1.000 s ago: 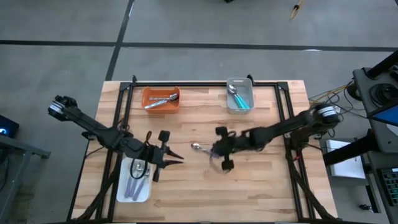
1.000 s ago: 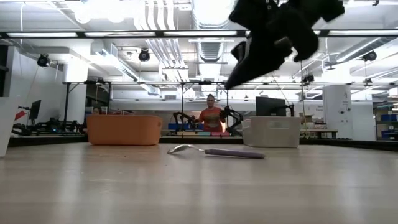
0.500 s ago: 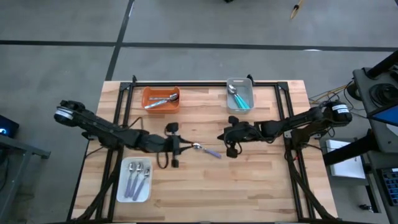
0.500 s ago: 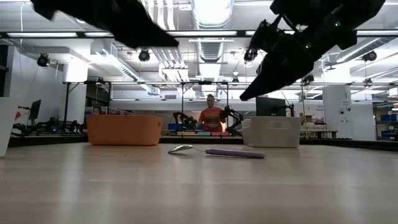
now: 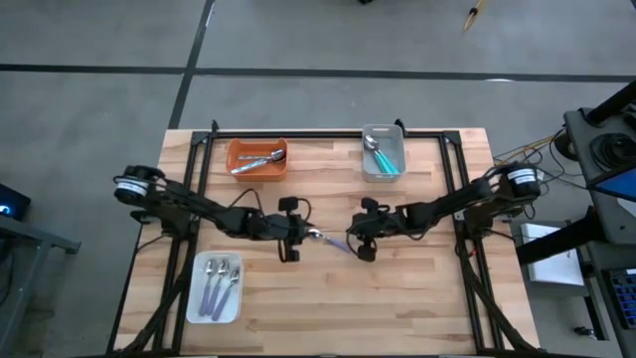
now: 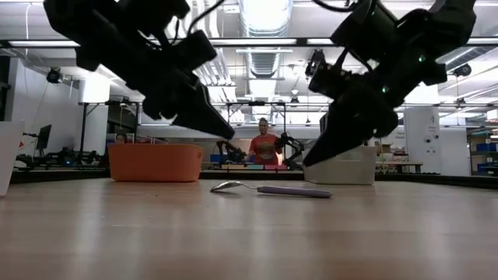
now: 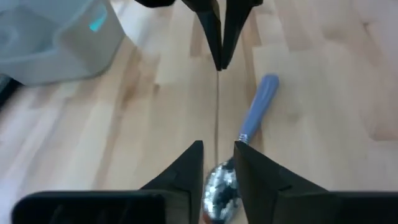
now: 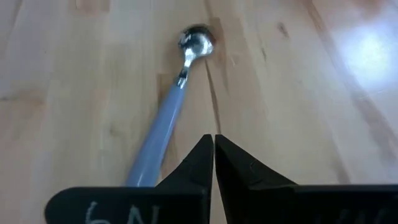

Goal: Sort silverware by color (type)
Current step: Put the purple spoon into the white bin

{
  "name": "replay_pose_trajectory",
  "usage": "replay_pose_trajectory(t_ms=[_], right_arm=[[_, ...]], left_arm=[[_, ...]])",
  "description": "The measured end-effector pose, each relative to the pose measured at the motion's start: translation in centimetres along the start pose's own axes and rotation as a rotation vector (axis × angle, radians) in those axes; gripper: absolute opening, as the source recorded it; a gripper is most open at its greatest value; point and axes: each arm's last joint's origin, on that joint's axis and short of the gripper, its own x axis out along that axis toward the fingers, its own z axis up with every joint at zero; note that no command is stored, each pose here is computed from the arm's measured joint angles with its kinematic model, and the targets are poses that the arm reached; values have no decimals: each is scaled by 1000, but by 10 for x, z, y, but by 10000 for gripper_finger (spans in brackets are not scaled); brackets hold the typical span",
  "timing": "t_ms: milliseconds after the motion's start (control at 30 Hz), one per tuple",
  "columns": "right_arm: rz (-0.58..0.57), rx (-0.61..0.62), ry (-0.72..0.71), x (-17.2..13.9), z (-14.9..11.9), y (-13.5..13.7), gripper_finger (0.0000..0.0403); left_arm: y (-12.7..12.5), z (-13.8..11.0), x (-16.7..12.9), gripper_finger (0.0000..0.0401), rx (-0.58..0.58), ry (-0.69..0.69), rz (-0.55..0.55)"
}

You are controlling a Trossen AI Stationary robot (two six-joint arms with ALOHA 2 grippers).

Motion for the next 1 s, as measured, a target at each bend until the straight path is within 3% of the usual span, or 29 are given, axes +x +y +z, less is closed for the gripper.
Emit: replay_pose_trajectory(t_ms=[200,533,1000], right_arm=[[1,0,-4,17,-7,2,20],[8,-3,-64,40,-10,5,57],[9,3,-69,47,-12,6,93]], left_arm=[[-8,-6,17,123,-42,44,-83],[-18,-24,41,195,-13,141,-86],[-15,-34,51,184,-81,187,32]])
